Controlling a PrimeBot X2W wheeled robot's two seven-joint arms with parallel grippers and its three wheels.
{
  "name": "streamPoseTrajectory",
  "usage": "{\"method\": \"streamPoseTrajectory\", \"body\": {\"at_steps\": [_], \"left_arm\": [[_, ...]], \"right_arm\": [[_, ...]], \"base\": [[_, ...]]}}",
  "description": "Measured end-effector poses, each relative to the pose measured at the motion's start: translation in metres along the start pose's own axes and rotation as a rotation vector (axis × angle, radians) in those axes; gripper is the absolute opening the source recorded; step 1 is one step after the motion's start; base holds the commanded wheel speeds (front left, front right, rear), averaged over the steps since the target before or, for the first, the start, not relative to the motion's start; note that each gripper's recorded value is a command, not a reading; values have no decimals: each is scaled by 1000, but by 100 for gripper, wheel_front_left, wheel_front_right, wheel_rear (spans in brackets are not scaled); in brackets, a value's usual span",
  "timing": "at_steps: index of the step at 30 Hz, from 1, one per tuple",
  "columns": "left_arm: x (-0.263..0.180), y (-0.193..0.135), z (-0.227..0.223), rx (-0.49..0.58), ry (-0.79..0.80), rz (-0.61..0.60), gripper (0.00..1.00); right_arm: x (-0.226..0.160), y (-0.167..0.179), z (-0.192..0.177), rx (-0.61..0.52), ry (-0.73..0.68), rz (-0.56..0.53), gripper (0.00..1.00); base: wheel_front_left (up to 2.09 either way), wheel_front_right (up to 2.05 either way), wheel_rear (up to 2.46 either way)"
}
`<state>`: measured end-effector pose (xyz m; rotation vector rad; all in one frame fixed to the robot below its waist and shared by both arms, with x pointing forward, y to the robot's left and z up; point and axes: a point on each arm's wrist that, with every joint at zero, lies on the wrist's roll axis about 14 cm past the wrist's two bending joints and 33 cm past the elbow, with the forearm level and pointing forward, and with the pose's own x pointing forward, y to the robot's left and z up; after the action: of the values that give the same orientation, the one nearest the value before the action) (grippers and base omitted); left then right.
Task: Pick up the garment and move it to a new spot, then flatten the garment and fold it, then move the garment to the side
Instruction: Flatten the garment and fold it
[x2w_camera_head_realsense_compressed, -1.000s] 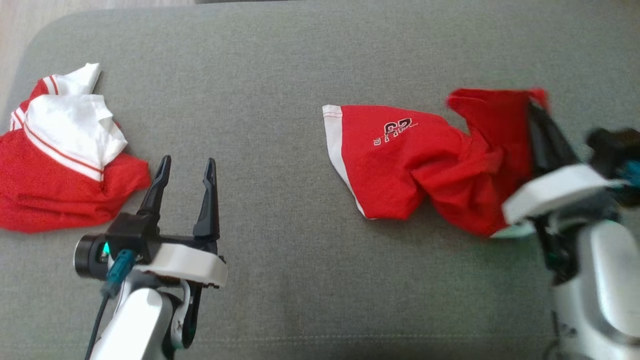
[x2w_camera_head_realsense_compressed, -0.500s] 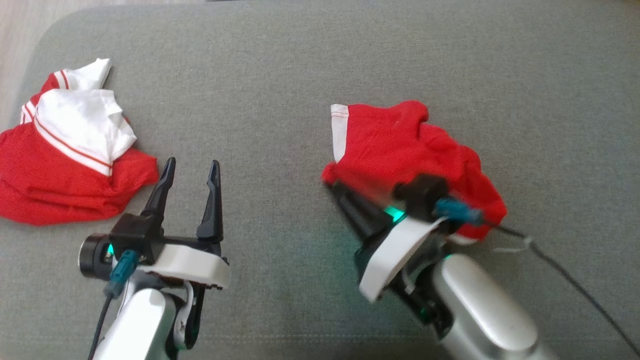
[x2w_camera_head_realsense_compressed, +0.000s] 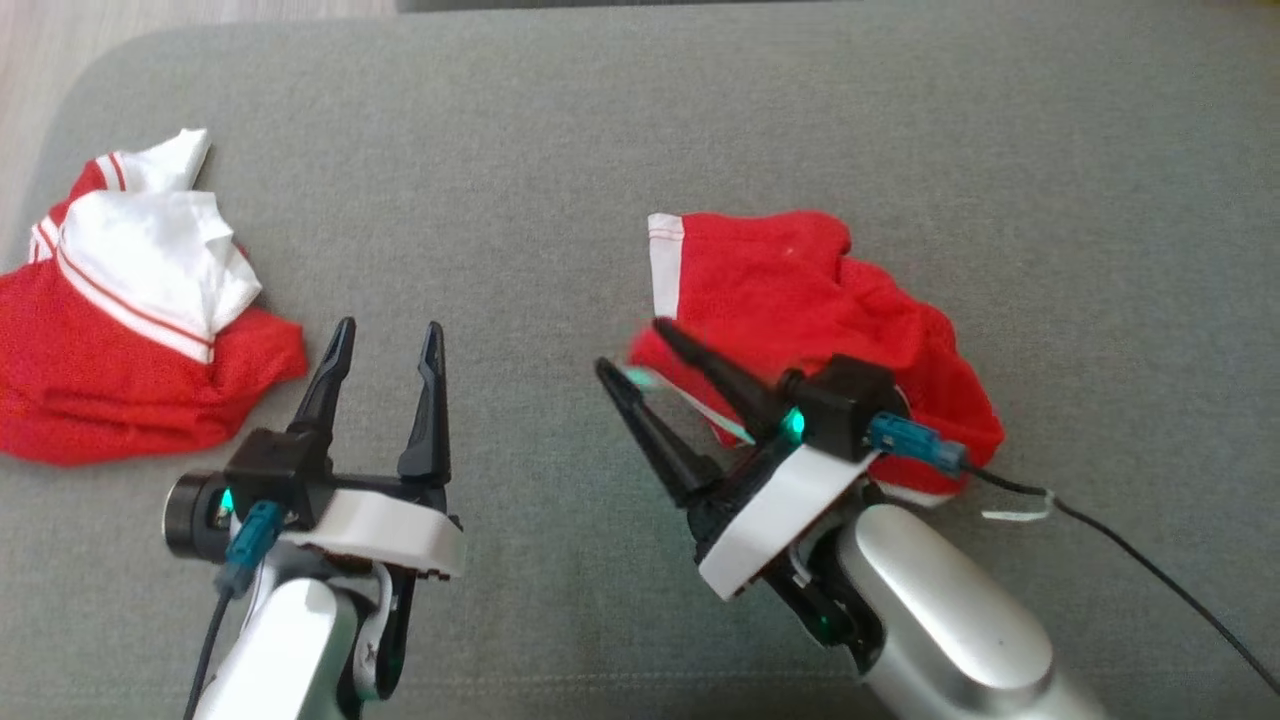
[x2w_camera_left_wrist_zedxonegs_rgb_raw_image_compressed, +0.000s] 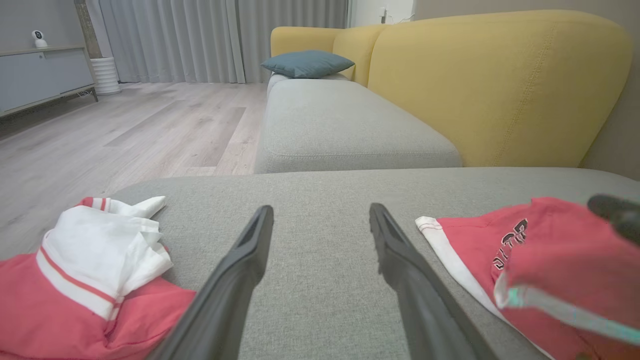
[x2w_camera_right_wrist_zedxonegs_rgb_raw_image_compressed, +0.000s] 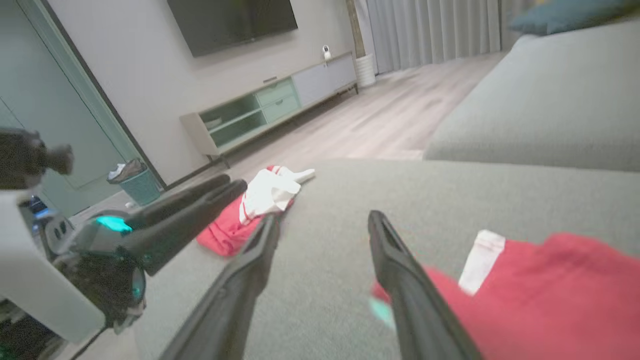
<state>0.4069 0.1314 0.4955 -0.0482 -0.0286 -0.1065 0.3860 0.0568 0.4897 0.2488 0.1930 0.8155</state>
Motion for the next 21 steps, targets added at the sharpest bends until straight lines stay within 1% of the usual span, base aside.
{"method": "streamPoseTrajectory", "body": {"at_steps": [4,7,9,12,15,18,21], "left_arm": [[0,-3,6,0,-17,-8,100],[-1,-5,9,5,-26,-15,100],[-2,-7,11,7,-30,-20,100],[-2,-9,14,8,-41,-28,100],[-6,-11,11,7,-31,-30,100],[-10,-12,9,12,-24,-32,100],[-10,-13,13,21,-38,-40,100]], "right_arm": [[-5,8,38,-33,-132,16,100],[-19,-4,64,-62,-221,-33,100],[-36,-27,72,-88,-251,-117,100],[-67,-67,81,-119,-278,-278,100],[-101,-102,81,-141,-272,-434,100],[-132,-125,77,-146,-255,-556,100],[-157,-139,68,-139,-222,-640,100]], "base": [[0,0,0],[0,0,0],[0,0,0],[0,0,0],[0,0,0],[0,0,0],[0,0,0]]}}
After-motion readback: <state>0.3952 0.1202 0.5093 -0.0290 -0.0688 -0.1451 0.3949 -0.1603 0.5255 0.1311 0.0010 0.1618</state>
